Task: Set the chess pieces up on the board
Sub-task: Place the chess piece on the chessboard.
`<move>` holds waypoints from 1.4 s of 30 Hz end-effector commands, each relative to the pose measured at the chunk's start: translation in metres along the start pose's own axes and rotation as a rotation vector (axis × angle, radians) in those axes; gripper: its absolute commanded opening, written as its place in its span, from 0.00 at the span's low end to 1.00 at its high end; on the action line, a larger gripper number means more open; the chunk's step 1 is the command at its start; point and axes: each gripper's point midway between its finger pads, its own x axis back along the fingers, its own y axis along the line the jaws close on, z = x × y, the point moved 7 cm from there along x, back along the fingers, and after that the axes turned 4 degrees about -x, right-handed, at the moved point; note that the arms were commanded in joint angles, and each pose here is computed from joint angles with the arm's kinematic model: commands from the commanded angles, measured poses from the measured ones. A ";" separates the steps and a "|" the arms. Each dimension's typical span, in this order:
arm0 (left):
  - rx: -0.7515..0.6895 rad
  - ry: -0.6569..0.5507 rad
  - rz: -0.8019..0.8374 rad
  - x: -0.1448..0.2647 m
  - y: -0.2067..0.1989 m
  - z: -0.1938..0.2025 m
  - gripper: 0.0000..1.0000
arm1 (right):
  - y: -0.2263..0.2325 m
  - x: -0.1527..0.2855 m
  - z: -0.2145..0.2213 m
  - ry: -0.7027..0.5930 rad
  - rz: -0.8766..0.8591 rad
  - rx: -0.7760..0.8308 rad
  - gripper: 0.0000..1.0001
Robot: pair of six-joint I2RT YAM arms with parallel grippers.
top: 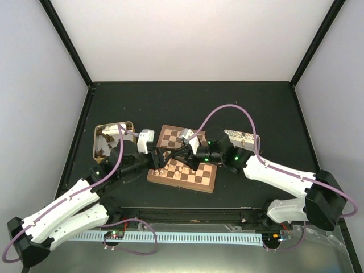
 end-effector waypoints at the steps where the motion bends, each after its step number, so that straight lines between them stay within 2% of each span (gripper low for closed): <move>1: 0.065 -0.018 0.062 -0.002 -0.006 -0.004 0.59 | 0.007 -0.007 -0.011 -0.038 -0.012 0.047 0.08; 8: 0.094 -0.005 0.051 -0.006 -0.001 0.000 0.30 | 0.007 -0.012 -0.010 -0.039 -0.013 0.039 0.07; 11: 0.100 0.022 0.023 -0.009 0.003 0.004 0.30 | 0.006 -0.013 -0.011 -0.050 -0.006 0.034 0.06; 15: 0.106 0.044 0.003 -0.012 0.007 0.007 0.38 | 0.005 -0.014 -0.013 -0.058 0.001 0.035 0.06; 19: 0.107 0.064 0.004 -0.015 0.007 0.009 0.37 | 0.004 -0.015 -0.014 -0.062 0.011 0.038 0.06; 22: 0.106 0.072 -0.004 -0.017 0.009 0.011 0.32 | 0.004 -0.014 -0.014 -0.064 0.013 0.039 0.06; 26: 0.104 0.084 -0.002 -0.019 0.010 0.012 0.17 | 0.003 -0.015 -0.014 -0.065 0.015 0.038 0.06; 29: 0.097 0.087 0.005 -0.020 0.009 0.011 0.11 | 0.002 -0.016 -0.013 -0.063 0.023 0.033 0.07; 31: 0.084 0.091 0.009 -0.020 0.009 0.012 0.08 | 0.001 -0.015 -0.012 -0.061 0.032 0.025 0.11; 36: 0.033 0.054 -0.020 -0.018 0.012 0.007 0.06 | -0.004 -0.015 -0.007 -0.002 0.081 -0.013 0.34; 38: 0.001 0.031 -0.059 -0.017 0.016 0.005 0.06 | -0.008 -0.011 -0.001 0.009 0.127 -0.038 0.45; 42: -0.095 0.018 -0.118 -0.015 0.021 0.003 0.06 | -0.020 0.007 0.015 -0.029 0.264 -0.099 0.59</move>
